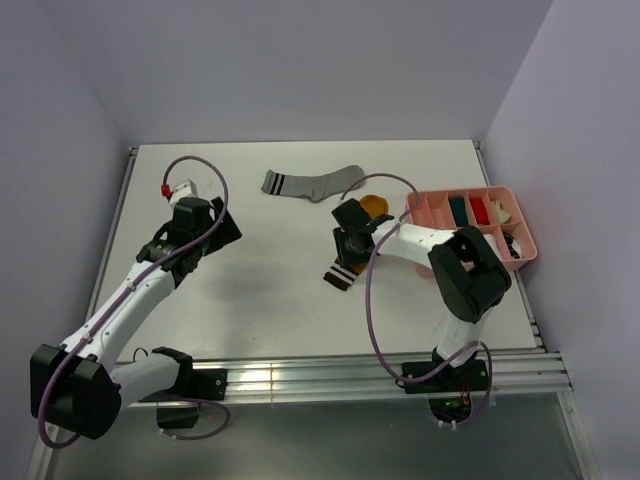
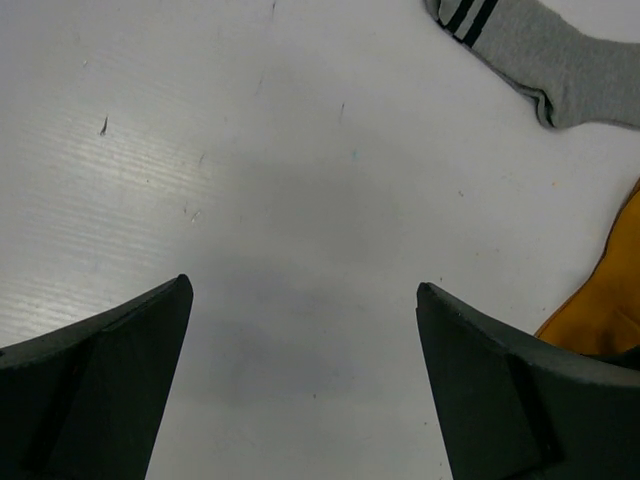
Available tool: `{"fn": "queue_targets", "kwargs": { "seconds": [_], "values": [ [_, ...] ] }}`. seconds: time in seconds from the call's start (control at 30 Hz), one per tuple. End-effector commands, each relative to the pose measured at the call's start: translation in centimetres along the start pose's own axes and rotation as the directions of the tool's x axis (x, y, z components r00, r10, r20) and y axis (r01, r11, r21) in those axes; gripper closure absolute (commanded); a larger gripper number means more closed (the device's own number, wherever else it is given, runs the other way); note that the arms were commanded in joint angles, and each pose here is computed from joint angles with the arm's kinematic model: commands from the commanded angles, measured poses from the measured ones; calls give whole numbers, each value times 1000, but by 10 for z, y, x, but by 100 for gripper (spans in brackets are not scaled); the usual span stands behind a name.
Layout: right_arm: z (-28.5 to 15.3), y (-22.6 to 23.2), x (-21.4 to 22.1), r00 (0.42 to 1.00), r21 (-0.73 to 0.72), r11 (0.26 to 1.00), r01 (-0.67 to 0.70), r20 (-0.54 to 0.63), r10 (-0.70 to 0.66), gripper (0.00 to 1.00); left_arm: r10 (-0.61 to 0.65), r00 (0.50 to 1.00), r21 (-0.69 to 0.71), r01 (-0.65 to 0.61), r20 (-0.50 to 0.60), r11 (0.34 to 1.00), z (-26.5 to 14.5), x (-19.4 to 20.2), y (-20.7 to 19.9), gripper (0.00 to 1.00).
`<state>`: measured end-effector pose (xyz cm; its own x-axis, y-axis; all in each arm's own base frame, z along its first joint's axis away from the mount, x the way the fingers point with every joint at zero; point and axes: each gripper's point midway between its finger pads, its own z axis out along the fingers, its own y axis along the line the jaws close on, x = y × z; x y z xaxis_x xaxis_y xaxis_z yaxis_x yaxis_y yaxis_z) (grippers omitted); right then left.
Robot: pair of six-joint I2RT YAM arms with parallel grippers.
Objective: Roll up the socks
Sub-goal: Roll the sock at the center of the board.
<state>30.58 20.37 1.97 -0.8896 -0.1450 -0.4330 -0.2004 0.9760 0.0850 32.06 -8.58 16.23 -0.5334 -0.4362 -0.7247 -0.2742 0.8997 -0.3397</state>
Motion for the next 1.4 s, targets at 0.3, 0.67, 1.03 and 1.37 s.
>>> {"fn": "queue_targets", "kwargs": {
  "seconds": [0.3,0.67,1.03,1.37],
  "values": [
    [25,108,11,997,-84,996,-38,-66,33,55,16,999,38,-15,-40,999,-12,10,1,1],
    [-28,163,-47,961,-187,961,201,230,-156,47,12,1000,79,-14,18,997,-31,9,8,0],
    [-38,186,8,825,-205,822,532,342,-449,38,-84,993,27,82,79,996,-44,-3,20,0],
    [-16,203,14,767,-145,782,607,364,-528,41,-84,993,9,83,78,996,-52,-1,27,0]
  ]
}}
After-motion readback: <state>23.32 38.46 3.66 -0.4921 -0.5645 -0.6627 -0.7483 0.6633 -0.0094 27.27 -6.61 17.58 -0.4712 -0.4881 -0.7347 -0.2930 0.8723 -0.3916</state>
